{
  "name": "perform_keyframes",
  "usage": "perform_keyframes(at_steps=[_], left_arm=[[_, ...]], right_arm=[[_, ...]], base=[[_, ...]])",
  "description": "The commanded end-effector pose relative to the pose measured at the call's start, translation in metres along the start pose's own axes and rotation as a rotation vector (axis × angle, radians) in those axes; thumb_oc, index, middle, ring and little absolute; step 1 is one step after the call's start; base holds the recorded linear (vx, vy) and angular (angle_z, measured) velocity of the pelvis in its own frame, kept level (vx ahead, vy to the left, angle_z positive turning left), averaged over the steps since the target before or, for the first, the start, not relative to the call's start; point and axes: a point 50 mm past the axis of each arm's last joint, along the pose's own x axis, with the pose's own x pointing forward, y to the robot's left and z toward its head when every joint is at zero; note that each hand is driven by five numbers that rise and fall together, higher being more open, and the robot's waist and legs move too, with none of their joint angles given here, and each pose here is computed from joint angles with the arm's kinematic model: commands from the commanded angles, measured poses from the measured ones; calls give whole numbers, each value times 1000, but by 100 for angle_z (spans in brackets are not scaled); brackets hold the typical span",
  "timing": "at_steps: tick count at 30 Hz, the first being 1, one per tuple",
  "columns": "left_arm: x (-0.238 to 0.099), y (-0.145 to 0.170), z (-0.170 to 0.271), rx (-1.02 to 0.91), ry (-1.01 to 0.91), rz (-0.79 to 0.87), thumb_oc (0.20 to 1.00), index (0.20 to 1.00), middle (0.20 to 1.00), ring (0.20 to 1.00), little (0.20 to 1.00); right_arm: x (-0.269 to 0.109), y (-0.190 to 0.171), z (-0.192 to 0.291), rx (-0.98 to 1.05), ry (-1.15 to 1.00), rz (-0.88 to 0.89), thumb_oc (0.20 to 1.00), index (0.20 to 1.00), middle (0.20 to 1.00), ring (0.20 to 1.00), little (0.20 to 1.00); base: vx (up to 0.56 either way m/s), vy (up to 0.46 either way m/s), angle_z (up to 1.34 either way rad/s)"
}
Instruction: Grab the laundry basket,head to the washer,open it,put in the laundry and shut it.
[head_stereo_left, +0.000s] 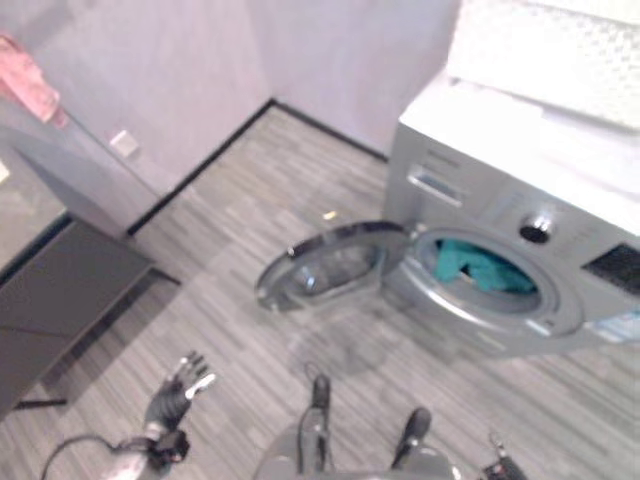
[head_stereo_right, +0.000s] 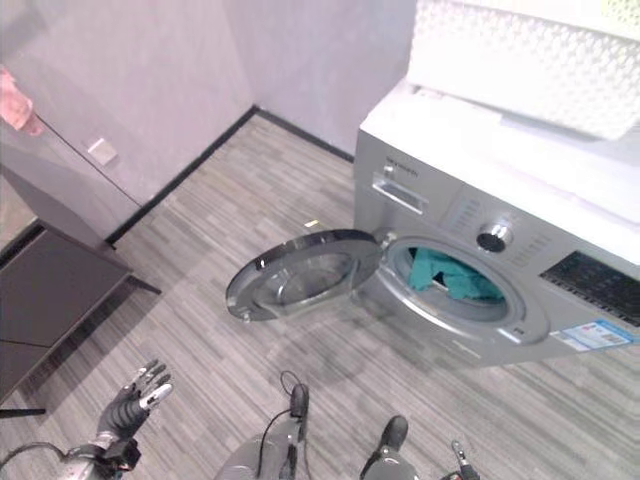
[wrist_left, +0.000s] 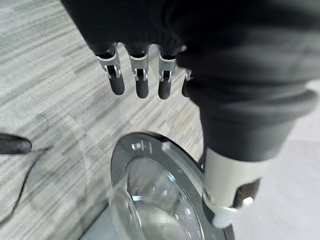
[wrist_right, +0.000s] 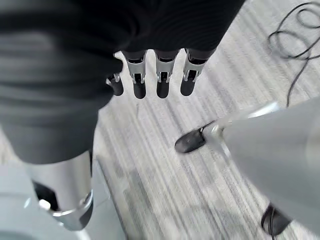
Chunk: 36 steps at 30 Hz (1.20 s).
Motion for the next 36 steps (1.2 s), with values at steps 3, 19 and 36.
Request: perform_keyframes(at_steps=[3,19,36], left_arm=[[13,3,13,63,-102,106,1000,1000,1000,1000,1000],[42,30,-4,359,55,461,1000,1000,1000,1000,1000],[61,63,56,722,10,543,1000,1000,1000,1000,1000]], right_arm=[[-1,6,-13,-90,45,44,1000,1000,1000,1000,1000],[-5,10,-32,-232,71,119,1000,1000,1000,1000,1000],[-9,20,-51,-373,100,201,1000,1000,1000,1000,1000]], base=[[-53,-109,-22],[-31,12,-13],[-11,13,-10]])
